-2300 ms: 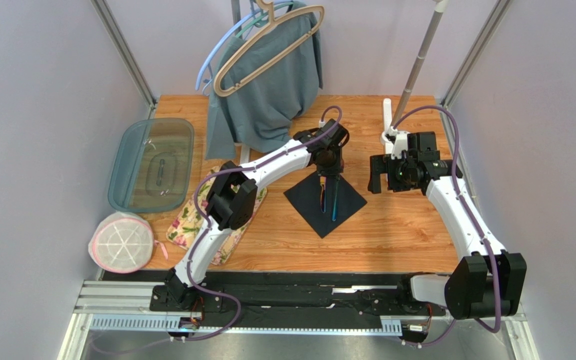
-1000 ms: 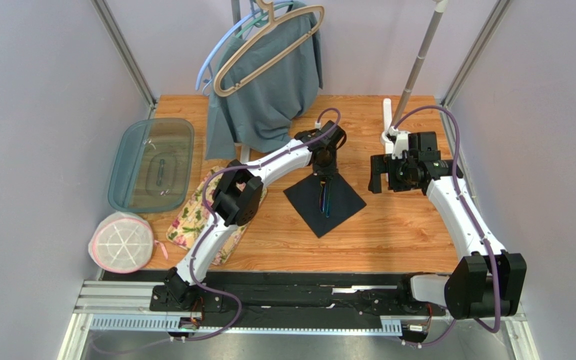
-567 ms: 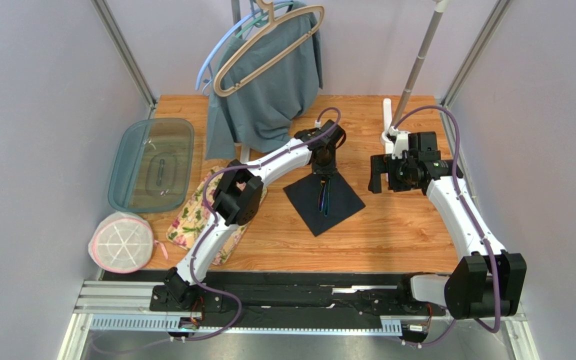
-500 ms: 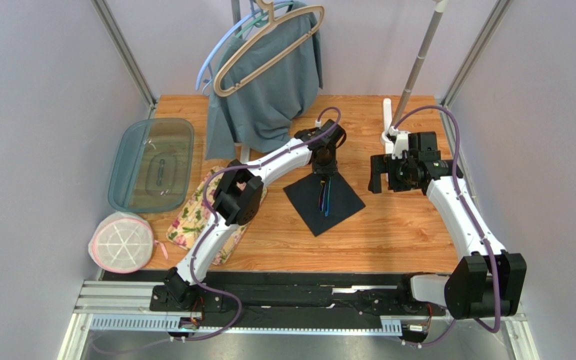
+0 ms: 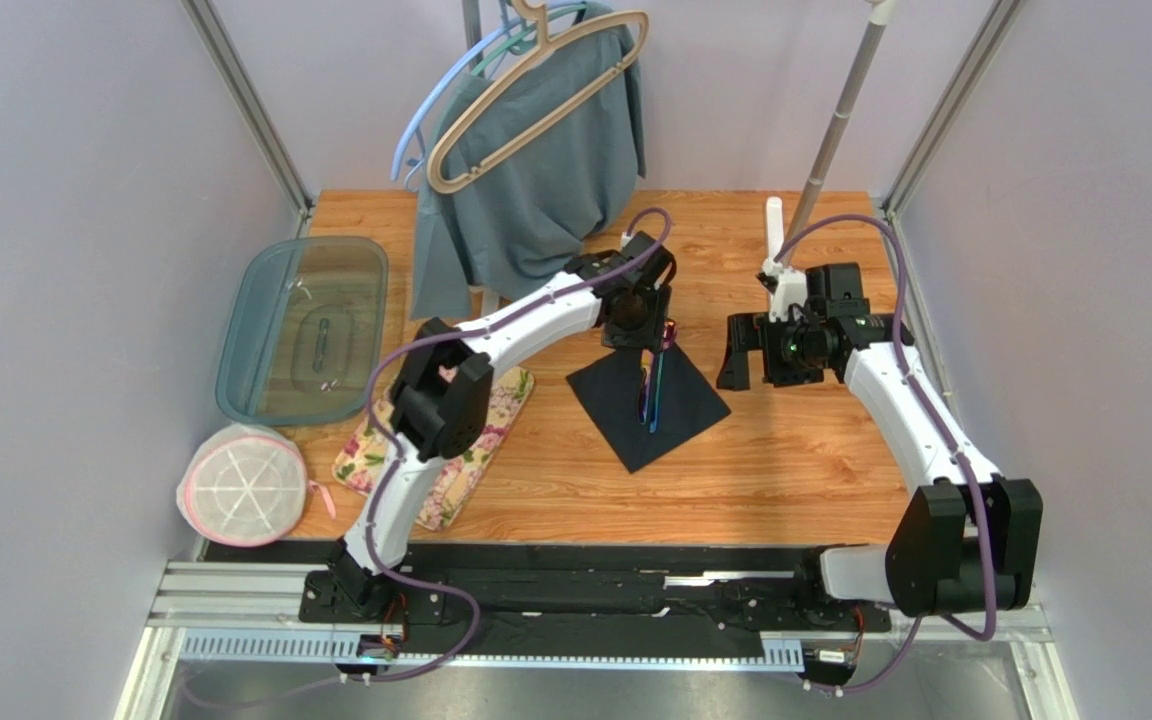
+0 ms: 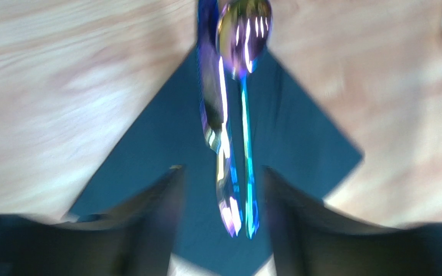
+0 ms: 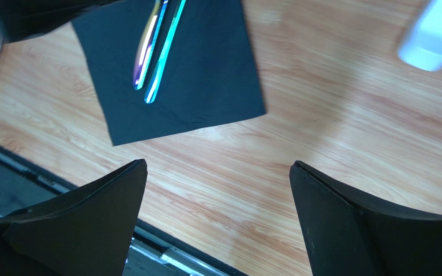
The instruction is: Place the utensils on the paper napkin and roll it up
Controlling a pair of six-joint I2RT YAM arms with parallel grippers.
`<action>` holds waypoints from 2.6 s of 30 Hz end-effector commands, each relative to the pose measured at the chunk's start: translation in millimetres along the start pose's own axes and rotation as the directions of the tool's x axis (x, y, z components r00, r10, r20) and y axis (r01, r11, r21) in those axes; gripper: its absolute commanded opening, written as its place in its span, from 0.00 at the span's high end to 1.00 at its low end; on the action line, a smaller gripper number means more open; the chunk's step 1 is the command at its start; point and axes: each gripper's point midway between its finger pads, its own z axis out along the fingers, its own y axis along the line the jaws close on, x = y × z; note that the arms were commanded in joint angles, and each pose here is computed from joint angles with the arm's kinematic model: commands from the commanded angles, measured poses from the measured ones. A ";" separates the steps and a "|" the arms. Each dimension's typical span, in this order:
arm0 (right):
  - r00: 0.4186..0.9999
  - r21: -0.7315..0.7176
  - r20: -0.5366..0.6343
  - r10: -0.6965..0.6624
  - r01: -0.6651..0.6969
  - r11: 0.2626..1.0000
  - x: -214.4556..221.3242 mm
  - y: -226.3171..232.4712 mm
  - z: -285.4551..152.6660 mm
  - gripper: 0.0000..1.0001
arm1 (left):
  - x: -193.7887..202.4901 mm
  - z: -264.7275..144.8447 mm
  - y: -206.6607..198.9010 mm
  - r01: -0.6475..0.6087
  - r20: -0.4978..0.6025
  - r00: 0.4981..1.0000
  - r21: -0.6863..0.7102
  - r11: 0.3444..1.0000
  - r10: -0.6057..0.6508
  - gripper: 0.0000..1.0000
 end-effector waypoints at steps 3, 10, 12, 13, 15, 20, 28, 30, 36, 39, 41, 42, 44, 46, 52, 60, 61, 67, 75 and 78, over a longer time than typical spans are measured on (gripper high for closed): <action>0.997 -0.180 -0.043 -0.064 0.055 0.982 3.0 50.2 13.8 0.00 | -29.5 -135.9 2.8 -0.217 0.240 0.951 0.062 0.974 0.196 0.22; 0.982 -0.256 -0.082 -0.170 0.144 0.956 1.1 91.7 30.9 0.00 | 20.4 -223.6 30.2 -0.435 0.299 0.875 0.139 0.889 0.381 0.09; 0.977 -0.276 -0.096 -0.193 0.160 0.948 3.8 101.4 36.2 0.00 | 29.0 -251.2 37.9 -0.500 0.345 0.839 0.183 0.846 0.421 0.08; 0.974 -0.285 -0.100 -0.201 0.166 0.944 4.6 104.6 39.8 0.00 | 42.8 -250.6 47.8 -0.503 0.321 0.844 0.197 0.841 0.430 0.08; 0.967 -0.310 -0.128 -0.222 0.173 0.935 11.7 112.7 48.3 0.00 | 53.2 -273.5 57.8 -0.538 0.362 0.823 0.246 0.806 0.438 0.08; 0.945 -0.363 -0.155 -0.286 0.215 0.907 27.1 132.4 66.0 0.01 | 86.9 -282.7 89.2 -0.545 0.363 0.820 0.260 0.797 0.442 0.07; 0.926 -0.428 -0.186 -0.327 0.223 0.876 43.2 155.0 81.2 0.21 | 110.7 -275.9 99.2 -0.542 0.414 0.814 0.290 0.789 0.407 0.09; 0.926 -0.442 -0.189 -0.326 0.216 0.871 44.1 158.8 81.5 0.28 | 110.2 -271.7 101.3 -0.530 0.430 0.815 0.280 0.800 0.390 0.11; 0.922 -0.461 -0.192 -0.335 0.217 0.861 48.5 167.2 91.1 0.37 | 112.6 -261.6 107.7 -0.546 0.492 0.781 0.240 0.803 0.385 0.11; 0.928 -0.450 -0.184 -0.325 0.214 0.867 47.5 171.3 96.0 0.42 | 117.6 -259.1 107.6 -0.544 0.477 0.790 0.255 0.800 0.385 0.11; 0.925 -0.441 -0.181 -0.335 0.228 0.868 50.0 171.6 101.0 0.46 | 118.9 -257.9 106.7 -0.545 0.472 0.792 0.263 0.796 0.387 0.11; 0.923 -0.431 -0.182 -0.339 0.235 0.871 50.4 170.2 103.4 0.48 | 119.1 -257.0 106.1 -0.550 0.470 0.791 0.267 0.791 0.391 0.11; 0.915 -0.418 -0.194 -0.353 0.248 0.874 55.6 167.0 108.0 0.53 | 119.2 -254.5 106.9 -0.556 0.465 0.789 0.265 0.788 0.400 0.11; 0.906 -0.401 -0.224 -0.359 0.251 0.881 65.1 161.1 113.2 0.56 | 118.7 -251.9 107.8 -0.569 0.464 0.782 0.258 0.781 0.416 0.12; 0.851 -0.394 -0.286 -0.440 0.314 0.864 87.3 144.4 121.5 0.71 | 120.4 -247.5 107.9 -0.598 0.464 0.765 0.255 0.760 0.446 0.14; 0.754 -0.405 -0.379 -0.537 0.387 0.829 118.0 117.8 122.3 0.73 | 118.4 -241.8 109.9 -0.611 0.448 0.760 0.246 0.753 0.470 0.15; 0.744 -0.410 -0.382 -0.548 0.395 0.822 120.3 116.5 121.6 0.73 | 118.9 -241.5 109.4 -0.610 0.447 0.761 0.249 0.752 0.470 0.15; 0.702 -0.435 -0.371 -0.608 0.447 0.781 123.2 111.0 112.0 0.73 | 118.9 -239.5 110.8 -0.605 0.438 0.766 0.248 0.756 0.470 0.15; 0.684 -0.501 -0.218 -0.696 0.534 0.681 99.6 131.7 77.8 0.49 | 121.8 -236.7 111.4 -0.576 0.419 0.791 0.263 0.774 0.446 0.13; 0.666 -0.503 -0.124 -0.736 0.597 0.625 95.5 135.2 67.5 0.42 | 122.3 -237.0 111.1 -0.562 0.418 0.800 0.268 0.782 0.431 0.12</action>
